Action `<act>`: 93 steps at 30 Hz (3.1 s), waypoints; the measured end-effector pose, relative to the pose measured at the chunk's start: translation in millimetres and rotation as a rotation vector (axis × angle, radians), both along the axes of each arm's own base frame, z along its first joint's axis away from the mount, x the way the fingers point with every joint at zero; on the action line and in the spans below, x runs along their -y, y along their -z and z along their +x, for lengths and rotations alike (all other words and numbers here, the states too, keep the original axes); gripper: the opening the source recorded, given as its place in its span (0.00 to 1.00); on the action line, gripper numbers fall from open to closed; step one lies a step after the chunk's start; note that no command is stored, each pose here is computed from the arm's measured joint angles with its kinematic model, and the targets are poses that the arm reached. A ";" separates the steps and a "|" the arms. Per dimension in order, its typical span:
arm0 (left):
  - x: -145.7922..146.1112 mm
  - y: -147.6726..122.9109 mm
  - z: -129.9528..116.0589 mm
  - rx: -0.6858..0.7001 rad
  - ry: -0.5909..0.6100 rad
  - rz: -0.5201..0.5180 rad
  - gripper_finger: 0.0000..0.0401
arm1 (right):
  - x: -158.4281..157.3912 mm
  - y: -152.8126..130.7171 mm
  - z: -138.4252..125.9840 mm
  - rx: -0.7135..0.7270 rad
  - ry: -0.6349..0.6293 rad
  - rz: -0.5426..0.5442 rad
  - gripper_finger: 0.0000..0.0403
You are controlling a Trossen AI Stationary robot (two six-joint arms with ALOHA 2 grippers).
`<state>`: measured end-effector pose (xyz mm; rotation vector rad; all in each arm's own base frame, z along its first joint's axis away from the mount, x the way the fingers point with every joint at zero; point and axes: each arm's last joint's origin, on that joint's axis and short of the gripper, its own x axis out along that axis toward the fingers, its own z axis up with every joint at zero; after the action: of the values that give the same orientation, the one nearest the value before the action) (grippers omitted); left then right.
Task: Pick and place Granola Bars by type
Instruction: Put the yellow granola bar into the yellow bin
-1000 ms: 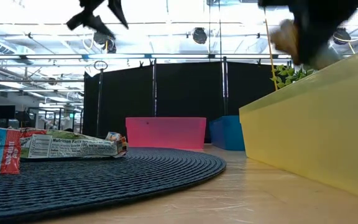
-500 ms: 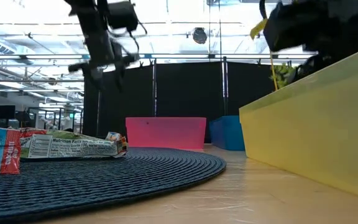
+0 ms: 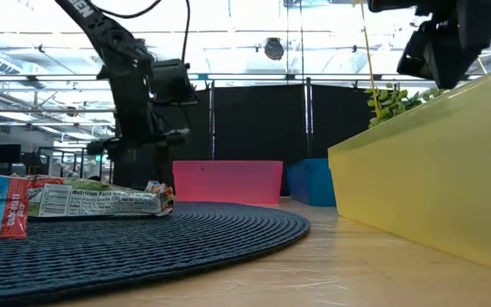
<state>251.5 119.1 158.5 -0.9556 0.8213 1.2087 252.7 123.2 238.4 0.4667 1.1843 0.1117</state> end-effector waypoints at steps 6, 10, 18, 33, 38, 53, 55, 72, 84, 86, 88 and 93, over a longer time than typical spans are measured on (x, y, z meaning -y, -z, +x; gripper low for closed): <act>-0.8 16.4 4.7 -0.032 -0.011 -0.031 0.56 | -1.1 -4.0 2.3 0.044 0.003 0.023 0.39; -1.1 21.5 6.9 -0.031 0.001 -0.051 0.48 | -3.5 -5.5 3.8 0.072 -0.003 0.033 0.39; 14.1 -11.1 5.8 0.084 0.066 -0.031 0.10 | -2.6 -6.3 4.5 0.104 -0.006 -0.008 0.38; 120.6 -136.2 -17.5 0.636 0.629 0.292 0.09 | 35.0 -90.7 26.0 0.917 0.289 -0.203 0.38; 155.6 -170.4 -16.5 0.906 0.814 0.494 0.08 | 49.2 -103.1 32.1 1.039 0.331 -0.227 0.39; 188.3 -169.0 10.2 1.076 0.858 0.587 0.08 | 66.5 -111.7 44.7 1.180 0.403 -0.250 0.39; 190.5 -162.5 17.7 1.072 0.865 0.578 0.08 | 66.0 -110.4 47.3 1.188 0.406 -0.246 0.39; 191.8 -134.3 49.4 1.114 0.815 0.478 0.08 | 63.3 -101.9 54.3 1.149 0.401 -0.118 0.25; 185.2 -147.8 49.1 1.278 0.899 0.458 0.19 | 64.7 -106.1 49.5 1.140 0.398 -0.112 0.00; 185.7 -156.2 43.6 1.338 0.963 0.435 0.25 | 65.6 -108.7 44.0 1.121 0.398 -0.108 0.00; 184.4 -162.2 38.8 1.362 1.002 0.422 0.31 | 65.1 -113.4 35.3 1.108 0.384 -0.112 0.00; 177.9 -174.6 23.6 1.327 1.018 0.416 0.47 | 70.7 -127.5 9.2 1.089 0.378 -0.125 0.00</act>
<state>275.1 -58.9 333.1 -0.6191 -0.1017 -0.2483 261.9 52.5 365.9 0.4165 0.0269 -0.0408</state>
